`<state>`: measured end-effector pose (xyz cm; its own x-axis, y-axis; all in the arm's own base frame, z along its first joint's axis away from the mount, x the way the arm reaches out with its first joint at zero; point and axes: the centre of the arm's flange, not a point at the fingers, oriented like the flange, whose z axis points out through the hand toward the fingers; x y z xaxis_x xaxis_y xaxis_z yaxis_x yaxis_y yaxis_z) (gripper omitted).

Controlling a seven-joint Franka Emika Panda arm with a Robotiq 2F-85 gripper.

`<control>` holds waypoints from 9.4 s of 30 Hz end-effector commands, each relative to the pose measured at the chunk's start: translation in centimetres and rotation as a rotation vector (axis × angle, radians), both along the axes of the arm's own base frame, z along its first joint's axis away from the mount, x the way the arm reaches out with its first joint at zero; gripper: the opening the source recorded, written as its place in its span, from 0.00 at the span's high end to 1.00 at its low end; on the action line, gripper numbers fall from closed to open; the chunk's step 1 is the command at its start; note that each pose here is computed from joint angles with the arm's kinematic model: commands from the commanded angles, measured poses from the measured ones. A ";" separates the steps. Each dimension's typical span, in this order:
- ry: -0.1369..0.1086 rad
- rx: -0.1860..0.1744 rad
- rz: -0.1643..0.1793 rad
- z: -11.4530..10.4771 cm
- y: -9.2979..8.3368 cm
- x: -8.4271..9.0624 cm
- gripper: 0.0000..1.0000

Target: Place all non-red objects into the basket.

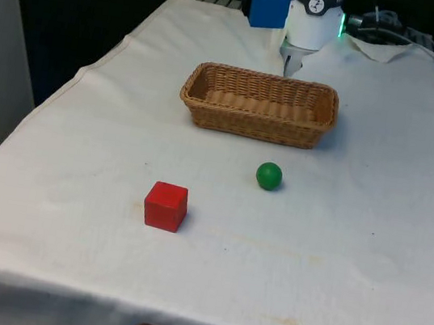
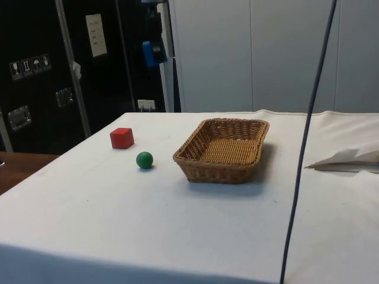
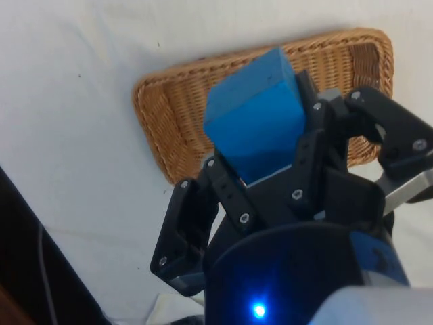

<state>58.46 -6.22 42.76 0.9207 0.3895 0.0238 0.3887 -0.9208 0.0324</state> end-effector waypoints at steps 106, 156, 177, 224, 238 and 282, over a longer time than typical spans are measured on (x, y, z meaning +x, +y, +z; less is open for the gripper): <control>-0.102 -0.028 -0.034 -22.6 0.3 -18.0 0.97; -0.165 0.066 -0.023 -14.7 2.2 -15.7 0.00; -0.138 0.061 -0.002 -11.5 4.0 -9.6 0.00; -0.098 0.087 -0.043 -18.9 6.1 3.4 0.00; -0.083 0.125 -0.077 -22.3 4.1 4.7 0.00; -0.026 0.120 -0.115 -25.8 3.0 4.2 0.00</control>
<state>62.82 -3.25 16.87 0.9573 0.2751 0.0889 0.2818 -0.9566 -0.0745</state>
